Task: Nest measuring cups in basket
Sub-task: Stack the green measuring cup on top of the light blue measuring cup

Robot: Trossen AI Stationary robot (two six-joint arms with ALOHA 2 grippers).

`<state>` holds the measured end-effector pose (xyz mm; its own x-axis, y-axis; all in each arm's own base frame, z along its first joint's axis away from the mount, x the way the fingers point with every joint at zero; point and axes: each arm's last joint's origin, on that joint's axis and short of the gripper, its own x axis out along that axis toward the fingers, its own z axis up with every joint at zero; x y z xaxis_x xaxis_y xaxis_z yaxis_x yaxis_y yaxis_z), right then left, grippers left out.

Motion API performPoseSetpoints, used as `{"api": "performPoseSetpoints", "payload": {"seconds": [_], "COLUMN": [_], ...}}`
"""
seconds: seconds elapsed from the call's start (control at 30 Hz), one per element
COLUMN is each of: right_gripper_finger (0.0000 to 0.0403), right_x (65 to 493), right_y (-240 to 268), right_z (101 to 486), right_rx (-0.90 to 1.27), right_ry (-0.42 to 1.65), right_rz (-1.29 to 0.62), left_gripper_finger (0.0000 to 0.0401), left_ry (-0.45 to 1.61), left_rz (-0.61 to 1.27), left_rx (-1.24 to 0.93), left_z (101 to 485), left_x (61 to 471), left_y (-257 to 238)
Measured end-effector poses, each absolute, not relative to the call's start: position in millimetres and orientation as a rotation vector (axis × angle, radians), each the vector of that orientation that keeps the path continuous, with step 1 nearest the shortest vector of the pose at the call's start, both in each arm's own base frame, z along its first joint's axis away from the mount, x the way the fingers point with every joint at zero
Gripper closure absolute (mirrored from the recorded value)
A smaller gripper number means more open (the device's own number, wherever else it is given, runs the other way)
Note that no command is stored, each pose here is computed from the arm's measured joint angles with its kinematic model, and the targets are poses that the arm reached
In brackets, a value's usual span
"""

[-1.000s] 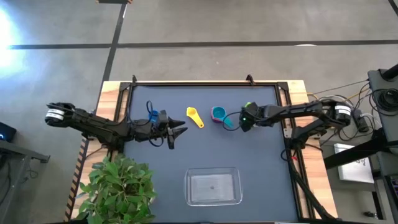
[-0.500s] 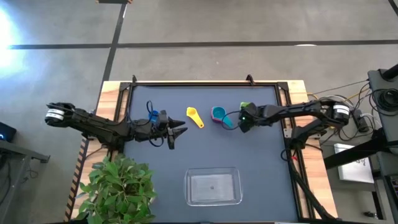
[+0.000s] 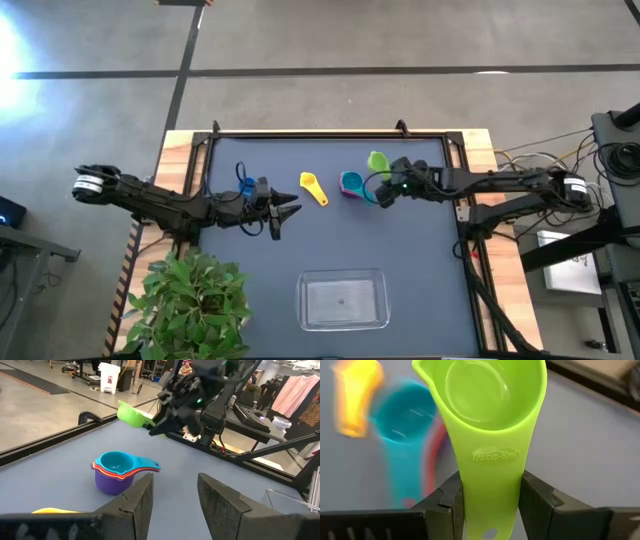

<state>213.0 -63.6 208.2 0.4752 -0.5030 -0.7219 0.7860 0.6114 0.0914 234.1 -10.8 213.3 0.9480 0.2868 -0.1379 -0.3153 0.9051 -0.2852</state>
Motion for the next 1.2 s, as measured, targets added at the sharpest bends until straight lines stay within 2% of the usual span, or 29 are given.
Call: {"api": "performPoseSetpoints", "payload": {"seconds": [0.17,0.33,1.0,1.2], "right_gripper_finger": [0.0276,0.0276,0.0264,0.0229], "right_x": [230.8,249.9,294.0,301.4], "right_y": [-53.7,-47.2,-52.4,-54.1], "right_z": [227.6,231.7,193.9,192.4], "right_rx": [0.408,0.36,0.327,0.304], "right_ry": [0.657,0.669,0.901,0.939], "right_rz": [-0.763,-0.717,-0.706,-0.731], "left_gripper_finger": [0.0265,0.0265,0.0265,0.0265], "left_ry": [0.099,0.099,0.101,0.101], "left_rz": [0.312,0.312,0.311,0.311], "left_rx": [-0.3,-0.295,-0.287,-0.287], "left_z": [212.9,212.9,212.9,212.8], "left_x": [234.1,234.1,234.0,234.0], "left_y": [-10.8,-10.8,-10.8,-10.8]}}
